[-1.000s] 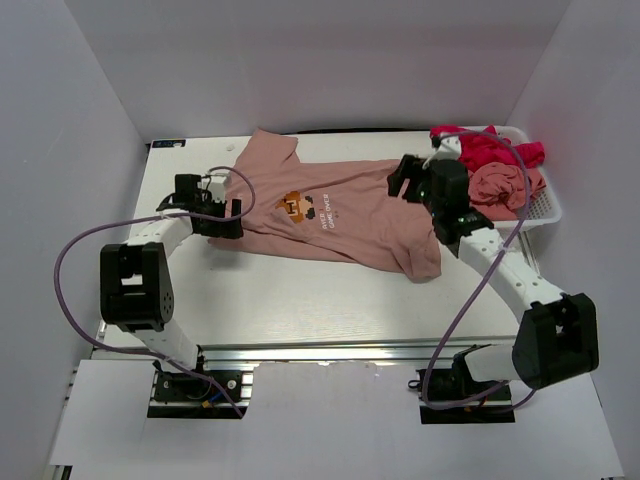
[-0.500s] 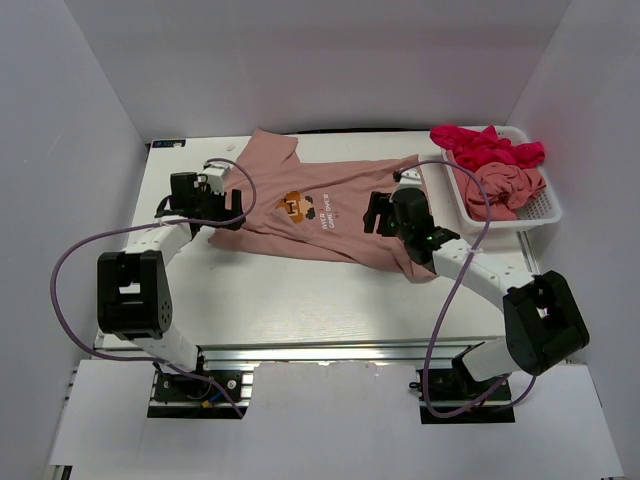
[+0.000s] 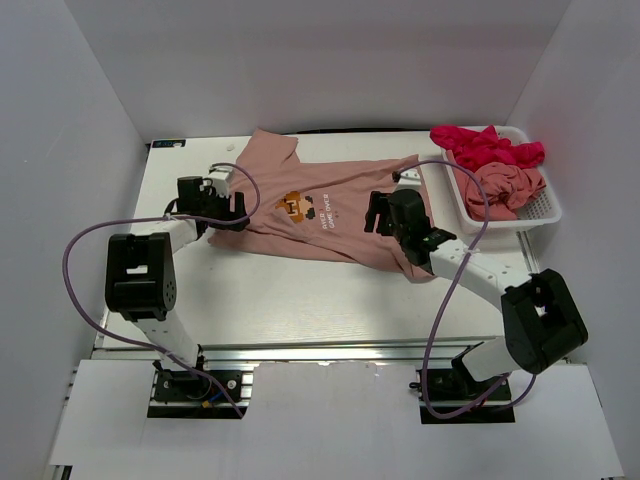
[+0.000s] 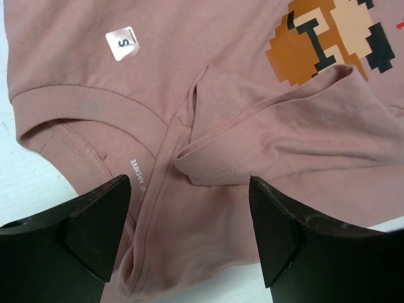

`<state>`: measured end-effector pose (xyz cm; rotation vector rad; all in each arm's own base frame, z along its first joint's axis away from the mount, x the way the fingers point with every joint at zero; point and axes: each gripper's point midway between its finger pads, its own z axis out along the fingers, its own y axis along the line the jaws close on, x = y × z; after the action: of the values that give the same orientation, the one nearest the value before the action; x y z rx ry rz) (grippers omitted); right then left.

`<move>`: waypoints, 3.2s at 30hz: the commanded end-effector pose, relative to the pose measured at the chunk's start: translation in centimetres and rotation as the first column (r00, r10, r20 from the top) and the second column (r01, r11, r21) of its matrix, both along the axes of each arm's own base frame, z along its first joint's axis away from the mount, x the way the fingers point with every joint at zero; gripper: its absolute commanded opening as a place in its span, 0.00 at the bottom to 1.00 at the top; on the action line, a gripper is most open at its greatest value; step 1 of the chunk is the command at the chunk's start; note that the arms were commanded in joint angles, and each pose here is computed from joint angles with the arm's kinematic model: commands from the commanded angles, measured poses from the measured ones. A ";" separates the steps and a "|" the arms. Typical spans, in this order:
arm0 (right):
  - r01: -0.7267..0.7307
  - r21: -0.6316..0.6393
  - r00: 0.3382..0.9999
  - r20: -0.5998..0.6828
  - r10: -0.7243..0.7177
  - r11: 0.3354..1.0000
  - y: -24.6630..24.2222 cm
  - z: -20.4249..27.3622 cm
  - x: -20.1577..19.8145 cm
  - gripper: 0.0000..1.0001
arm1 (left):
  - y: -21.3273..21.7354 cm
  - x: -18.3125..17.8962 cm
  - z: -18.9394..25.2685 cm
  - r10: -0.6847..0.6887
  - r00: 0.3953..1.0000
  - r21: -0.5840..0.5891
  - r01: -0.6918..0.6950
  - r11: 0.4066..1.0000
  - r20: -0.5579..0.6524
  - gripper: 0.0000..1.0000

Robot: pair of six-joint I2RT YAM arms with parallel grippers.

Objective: Fold and stack the t-shirts
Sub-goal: Flatten out the tshirt, then grap the side of the flattened tshirt closest away from the robot with both arms

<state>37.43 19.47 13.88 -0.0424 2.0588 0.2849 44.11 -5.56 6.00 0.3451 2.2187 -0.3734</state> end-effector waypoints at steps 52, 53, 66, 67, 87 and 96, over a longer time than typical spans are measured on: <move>0.280 -0.170 0.932 -0.187 -0.310 0.945 -9.7 -5.4 -4.4 0.76 | -1.3 0.8 2.6 -0.068 0.995 -0.035 0.071 0.997 0.074 0.00; 0.281 -0.177 0.929 -0.195 -0.313 0.943 -9.9 -5.6 -4.8 0.76 | -1.2 0.8 2.7 -0.069 0.995 -0.031 0.071 0.997 0.078 0.00; 0.271 -0.177 0.930 -0.207 -0.305 0.946 -9.7 -6.8 -4.8 0.68 | -1.1 0.1 6.0 -0.080 0.991 -0.008 0.081 0.997 0.108 0.00; 0.268 -0.174 0.931 -0.207 -0.301 0.948 -9.6 -6.9 -4.6 0.68 | -1.0 0.0 6.1 -0.081 0.991 -0.004 0.082 0.997 0.109 0.00; 0.318 -0.169 0.932 -0.126 -0.340 0.933 -10.0 -5.1 -3.0 0.00 | -0.2 -1.6 7.2 -0.091 0.993 0.018 0.090 0.996 0.073 0.00; 0.501 -0.085 0.865 0.056 -0.498 0.861 -14.6 0.8 -6.0 0.00 | 2.6 -3.9 11.8 -0.041 0.994 0.036 0.038 0.999 0.104 0.00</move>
<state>32.59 7.21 13.96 0.3354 2.0307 -0.0511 40.66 -3.55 12.96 0.3880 2.2053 -0.3678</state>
